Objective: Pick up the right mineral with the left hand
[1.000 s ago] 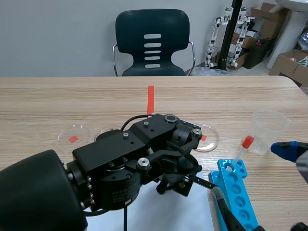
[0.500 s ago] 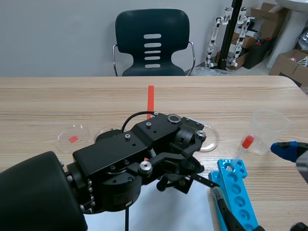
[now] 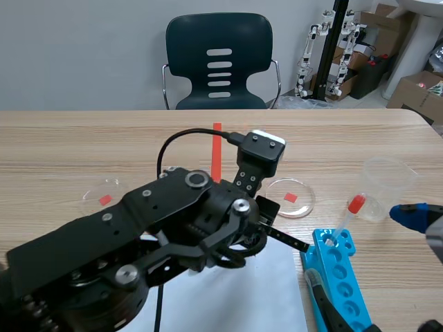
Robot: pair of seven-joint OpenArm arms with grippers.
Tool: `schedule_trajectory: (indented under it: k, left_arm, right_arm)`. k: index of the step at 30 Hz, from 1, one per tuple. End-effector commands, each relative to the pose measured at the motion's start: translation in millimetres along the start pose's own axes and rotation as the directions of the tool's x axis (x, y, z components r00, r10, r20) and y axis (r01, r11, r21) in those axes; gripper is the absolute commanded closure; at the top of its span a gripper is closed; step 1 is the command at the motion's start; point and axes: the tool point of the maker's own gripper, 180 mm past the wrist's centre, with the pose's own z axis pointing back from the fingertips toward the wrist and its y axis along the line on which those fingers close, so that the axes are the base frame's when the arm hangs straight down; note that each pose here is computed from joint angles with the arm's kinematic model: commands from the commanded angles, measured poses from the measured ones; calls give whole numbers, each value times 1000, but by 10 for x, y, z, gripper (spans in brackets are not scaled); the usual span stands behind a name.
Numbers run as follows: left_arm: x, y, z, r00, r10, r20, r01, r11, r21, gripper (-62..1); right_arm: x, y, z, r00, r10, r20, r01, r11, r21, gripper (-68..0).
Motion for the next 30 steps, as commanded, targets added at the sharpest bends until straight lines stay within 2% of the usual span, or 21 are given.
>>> schedule_trajectory:
  k: [1,4,7,14,20,24,30]
  left_arm:
    - [122,3,96,997,-1,79,2,1000,-7,-100]
    - [257,44,293,980,0,201,4,1000,-18,-100]
    - [383,136,508,951,-2,310,7,1000,-15,-100]
    - [491,442,956,883,-19,469,6,1000,28,-100]
    - [454,513,1246,825,-63,562,83,997,-10,-100]
    - [345,527,1350,816,-74,573,126,991,-52,-100]
    - [199,576,1459,831,-81,550,168,980,-108,-100]
  right_arm:
    - [86,-27,-13,999,7,33,-7,1000,-2,-679]
    - [86,-27,-13,999,7,33,-7,1000,-2,-679]
    - [86,-27,-13,999,7,33,-7,1000,-2,-679]
    - [86,-27,-13,999,7,33,-7,1000,-2,-679]
    - [86,-27,-13,999,7,33,-7,1000,-2,-679]
    - [86,-27,-13,999,7,33,-7,1000,-2,-679]
    - [86,-27,-13,999,7,33,-7,1000,-2,-679]
